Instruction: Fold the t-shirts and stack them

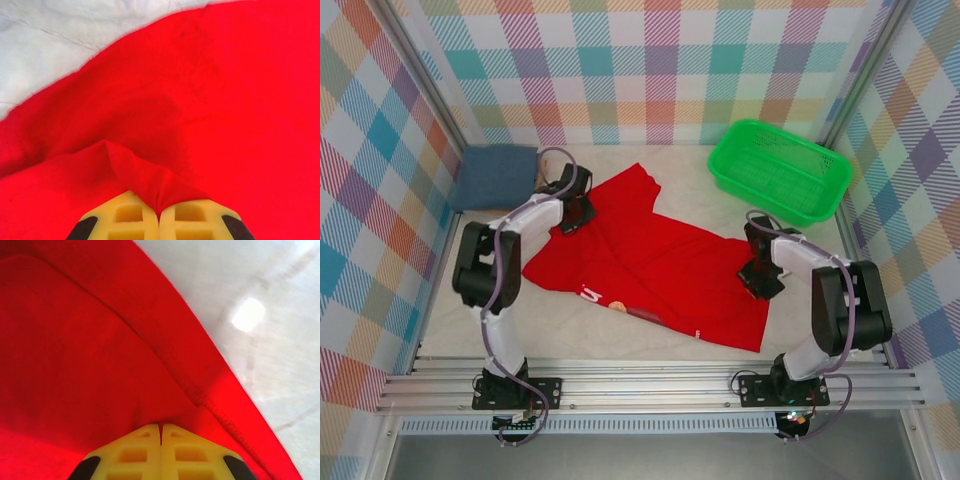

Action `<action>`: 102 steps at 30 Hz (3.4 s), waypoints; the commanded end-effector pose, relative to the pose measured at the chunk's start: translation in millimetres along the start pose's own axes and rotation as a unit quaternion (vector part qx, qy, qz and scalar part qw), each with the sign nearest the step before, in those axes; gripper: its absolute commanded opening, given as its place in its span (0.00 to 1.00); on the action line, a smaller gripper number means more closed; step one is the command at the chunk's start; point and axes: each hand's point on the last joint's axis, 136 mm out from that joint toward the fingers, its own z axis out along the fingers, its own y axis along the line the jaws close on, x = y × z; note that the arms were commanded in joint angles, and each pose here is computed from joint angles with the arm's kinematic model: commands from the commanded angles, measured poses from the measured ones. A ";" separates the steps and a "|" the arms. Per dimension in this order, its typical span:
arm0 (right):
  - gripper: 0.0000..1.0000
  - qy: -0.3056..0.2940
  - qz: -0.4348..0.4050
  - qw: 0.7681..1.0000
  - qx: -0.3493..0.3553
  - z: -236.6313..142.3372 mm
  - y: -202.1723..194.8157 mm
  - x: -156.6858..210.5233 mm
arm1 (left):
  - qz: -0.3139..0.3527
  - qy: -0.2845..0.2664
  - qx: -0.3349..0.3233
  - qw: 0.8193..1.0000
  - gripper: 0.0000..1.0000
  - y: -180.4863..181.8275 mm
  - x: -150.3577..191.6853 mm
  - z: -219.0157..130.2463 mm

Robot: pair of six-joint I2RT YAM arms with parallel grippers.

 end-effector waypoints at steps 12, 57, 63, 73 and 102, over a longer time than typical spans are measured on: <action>0.00 -0.008 -0.184 0.976 -0.115 -10.2 159.7 -41.0 | -0.113 0.018 -0.167 0.979 0.00 139.8 15.8 -21.2; 0.26 0.029 -0.086 0.996 0.007 -27.5 -64.6 49.2 | -0.139 0.059 -0.167 0.974 0.18 212.8 203.6 -163.0; 0.44 -0.034 -0.122 0.989 -0.081 -89.8 -22.8 30.1 | -0.146 0.033 -0.112 0.982 0.69 174.3 162.2 -202.1; 0.24 -0.024 -0.173 0.954 -0.242 -43.5 143.9 22.1 | -0.168 0.064 -0.021 0.983 0.43 83.6 56.0 -83.9; 0.32 -0.060 -0.184 0.955 -0.223 -64.7 210.1 -53.4 | -0.107 0.013 -0.006 0.994 0.65 24.6 -112.0 -31.6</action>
